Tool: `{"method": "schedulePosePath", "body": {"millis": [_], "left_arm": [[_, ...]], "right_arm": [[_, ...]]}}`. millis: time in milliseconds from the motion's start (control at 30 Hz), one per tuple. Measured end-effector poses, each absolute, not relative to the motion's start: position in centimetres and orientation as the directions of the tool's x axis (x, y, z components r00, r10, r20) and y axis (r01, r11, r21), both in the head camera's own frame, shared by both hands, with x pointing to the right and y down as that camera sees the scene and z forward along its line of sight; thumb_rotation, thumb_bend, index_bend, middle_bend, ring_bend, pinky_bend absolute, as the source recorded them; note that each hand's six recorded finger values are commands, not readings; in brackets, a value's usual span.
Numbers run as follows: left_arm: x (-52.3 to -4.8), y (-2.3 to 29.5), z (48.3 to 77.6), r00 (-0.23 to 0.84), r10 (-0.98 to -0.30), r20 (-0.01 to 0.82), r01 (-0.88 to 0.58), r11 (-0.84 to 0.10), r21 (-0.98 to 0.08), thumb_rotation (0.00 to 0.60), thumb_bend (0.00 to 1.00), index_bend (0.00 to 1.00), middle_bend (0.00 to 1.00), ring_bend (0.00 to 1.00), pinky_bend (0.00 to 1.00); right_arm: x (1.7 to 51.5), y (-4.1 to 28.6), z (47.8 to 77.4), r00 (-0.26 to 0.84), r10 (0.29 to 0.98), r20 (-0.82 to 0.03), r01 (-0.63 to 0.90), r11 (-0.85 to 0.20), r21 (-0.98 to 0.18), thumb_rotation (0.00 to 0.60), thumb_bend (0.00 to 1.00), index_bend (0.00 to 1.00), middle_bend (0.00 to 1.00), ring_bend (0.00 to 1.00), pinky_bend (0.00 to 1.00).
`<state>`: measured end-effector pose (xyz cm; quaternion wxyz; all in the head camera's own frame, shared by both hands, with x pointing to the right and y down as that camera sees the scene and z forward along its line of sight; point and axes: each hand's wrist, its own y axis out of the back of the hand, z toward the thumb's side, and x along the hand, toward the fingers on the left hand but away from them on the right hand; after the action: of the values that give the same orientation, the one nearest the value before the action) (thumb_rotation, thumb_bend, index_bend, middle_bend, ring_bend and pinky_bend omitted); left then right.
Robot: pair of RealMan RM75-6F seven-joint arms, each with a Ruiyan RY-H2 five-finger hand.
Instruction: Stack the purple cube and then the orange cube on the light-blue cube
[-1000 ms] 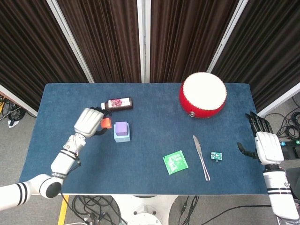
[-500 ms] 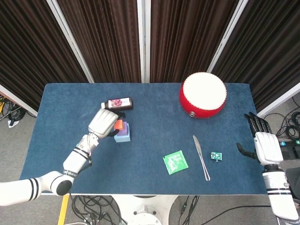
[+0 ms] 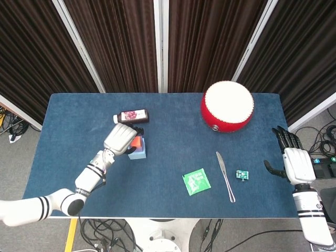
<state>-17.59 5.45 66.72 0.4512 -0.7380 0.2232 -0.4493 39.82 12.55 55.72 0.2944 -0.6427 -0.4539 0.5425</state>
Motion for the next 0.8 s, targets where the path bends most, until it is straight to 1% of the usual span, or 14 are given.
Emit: {"method": "schedulePosePath", "body": {"millis": [433, 800], "left_arm": [[-17.6, 5.2, 66.9, 0.499, -0.730, 0.466, 0.082, -0.496, -0.865, 0.600, 0.30, 0.44, 0.61, 0.44, 0.50], [-17.5, 5.1, 67.8, 0.499, -0.720, 0.482, 0.086, -0.513, -0.854, 0.600, 0.30, 0.44, 0.60, 0.44, 0.50]], "right_arm": [[39.9, 12.6, 55.7, -0.002, 0.904, -0.428, 0.263, -0.413, -0.872, 0.600, 0.22, 0.00, 0.01, 0.00, 0.00], [40.0, 12.4, 55.7, -0.007, 0.903, -0.430, 0.267, -0.413, -0.871, 0.600, 0.22, 0.00, 0.01, 0.00, 0.00]]}}
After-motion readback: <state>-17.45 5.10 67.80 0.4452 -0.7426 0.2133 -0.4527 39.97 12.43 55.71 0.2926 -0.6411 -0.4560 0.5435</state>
